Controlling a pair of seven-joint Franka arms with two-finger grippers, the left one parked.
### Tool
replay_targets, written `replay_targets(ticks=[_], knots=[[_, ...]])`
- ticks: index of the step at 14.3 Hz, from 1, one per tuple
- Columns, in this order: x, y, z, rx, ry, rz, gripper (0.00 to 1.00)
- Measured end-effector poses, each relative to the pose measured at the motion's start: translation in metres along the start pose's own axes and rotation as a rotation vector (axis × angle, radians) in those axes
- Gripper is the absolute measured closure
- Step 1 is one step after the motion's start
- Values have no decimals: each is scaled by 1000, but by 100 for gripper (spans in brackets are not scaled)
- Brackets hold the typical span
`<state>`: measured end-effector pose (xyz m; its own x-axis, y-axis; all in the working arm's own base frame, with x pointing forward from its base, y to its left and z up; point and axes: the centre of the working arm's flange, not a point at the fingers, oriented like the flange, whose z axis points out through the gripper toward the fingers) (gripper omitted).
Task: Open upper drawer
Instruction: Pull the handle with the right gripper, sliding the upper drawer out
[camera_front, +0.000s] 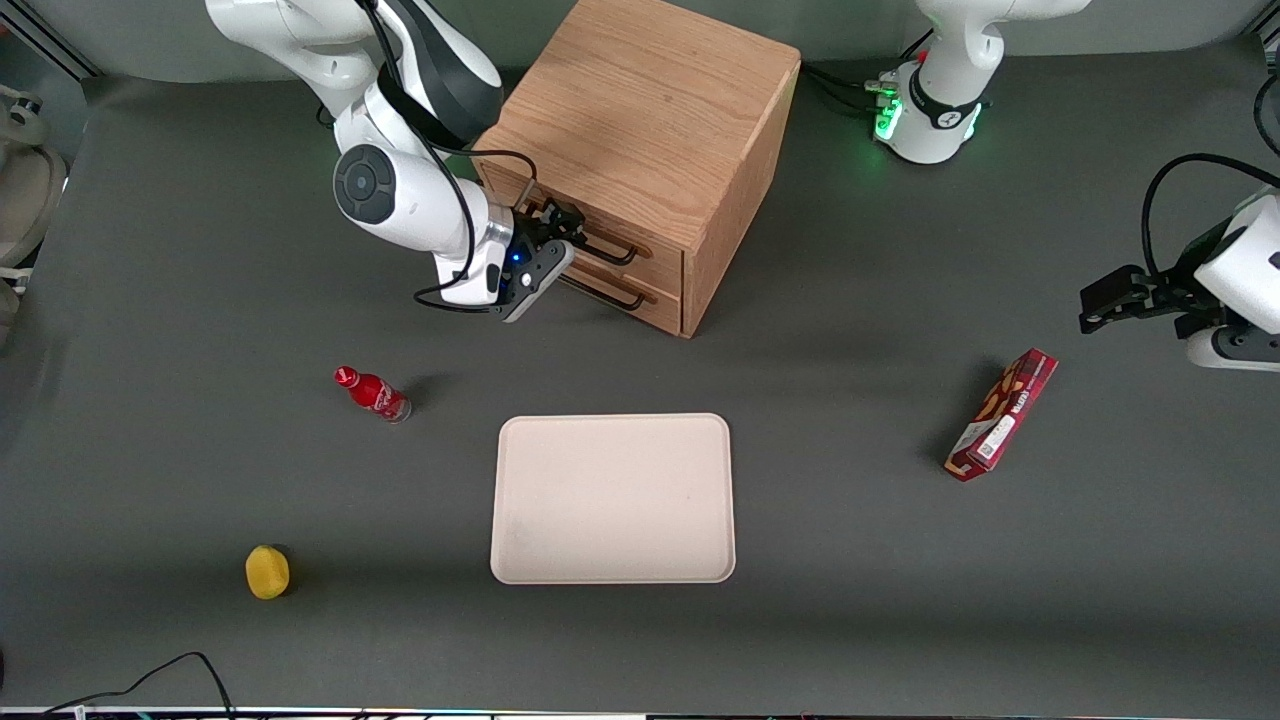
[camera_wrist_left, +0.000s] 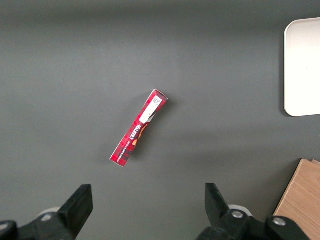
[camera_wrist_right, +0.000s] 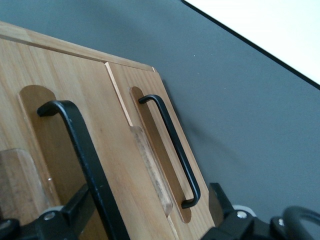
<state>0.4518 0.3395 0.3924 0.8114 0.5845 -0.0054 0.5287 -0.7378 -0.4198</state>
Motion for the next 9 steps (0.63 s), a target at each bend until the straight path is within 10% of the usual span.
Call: replay_targets(ticks=[9], knots=[[14, 37, -27, -62, 38, 8, 0]])
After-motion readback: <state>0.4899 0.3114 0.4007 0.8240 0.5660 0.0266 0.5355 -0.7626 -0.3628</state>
